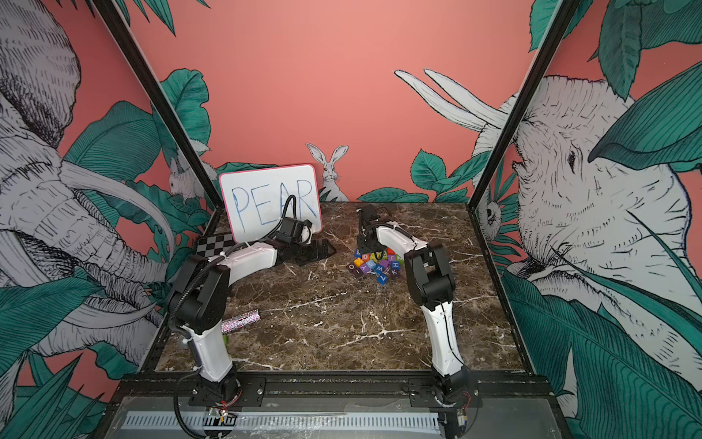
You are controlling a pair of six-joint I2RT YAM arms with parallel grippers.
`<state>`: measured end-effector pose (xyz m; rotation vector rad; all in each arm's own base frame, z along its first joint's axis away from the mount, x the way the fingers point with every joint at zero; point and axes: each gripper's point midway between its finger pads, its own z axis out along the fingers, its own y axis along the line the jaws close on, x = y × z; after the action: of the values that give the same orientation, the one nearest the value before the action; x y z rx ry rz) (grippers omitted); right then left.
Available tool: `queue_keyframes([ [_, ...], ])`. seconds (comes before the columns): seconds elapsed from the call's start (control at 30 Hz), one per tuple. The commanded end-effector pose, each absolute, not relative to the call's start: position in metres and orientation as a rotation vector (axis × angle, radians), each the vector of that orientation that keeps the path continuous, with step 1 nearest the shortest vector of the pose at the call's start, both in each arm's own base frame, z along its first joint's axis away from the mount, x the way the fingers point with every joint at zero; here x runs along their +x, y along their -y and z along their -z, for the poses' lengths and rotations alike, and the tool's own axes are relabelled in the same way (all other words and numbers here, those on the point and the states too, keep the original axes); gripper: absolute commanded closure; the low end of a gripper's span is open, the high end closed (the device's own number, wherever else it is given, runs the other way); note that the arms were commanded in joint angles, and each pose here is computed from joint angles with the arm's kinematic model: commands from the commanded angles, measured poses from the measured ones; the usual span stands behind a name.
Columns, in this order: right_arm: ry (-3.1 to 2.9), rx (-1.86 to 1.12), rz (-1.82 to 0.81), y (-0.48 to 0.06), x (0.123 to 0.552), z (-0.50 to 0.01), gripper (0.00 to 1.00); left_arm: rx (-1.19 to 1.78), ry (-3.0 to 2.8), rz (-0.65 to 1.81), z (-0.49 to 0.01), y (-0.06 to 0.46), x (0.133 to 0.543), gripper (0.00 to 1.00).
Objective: Spell the uppercase word “pear” with letter blocks
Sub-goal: Pick up the letter block from the center of the board.
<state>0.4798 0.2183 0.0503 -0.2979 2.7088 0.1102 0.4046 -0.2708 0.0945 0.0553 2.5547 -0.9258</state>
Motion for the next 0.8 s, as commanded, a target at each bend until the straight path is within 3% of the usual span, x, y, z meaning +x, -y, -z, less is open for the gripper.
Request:
queue_keyframes([
  [0.0,-2.723,-0.266,-0.083,-0.215,0.484,-0.045,0.55,0.070,-2.549,0.917,-0.103,0.270,0.401,0.01],
  [0.77,-2.773,-0.217,-0.031,-0.208,0.481,-0.033,0.57,0.054,-2.545,0.891,-0.103,0.263,0.399,0.01],
])
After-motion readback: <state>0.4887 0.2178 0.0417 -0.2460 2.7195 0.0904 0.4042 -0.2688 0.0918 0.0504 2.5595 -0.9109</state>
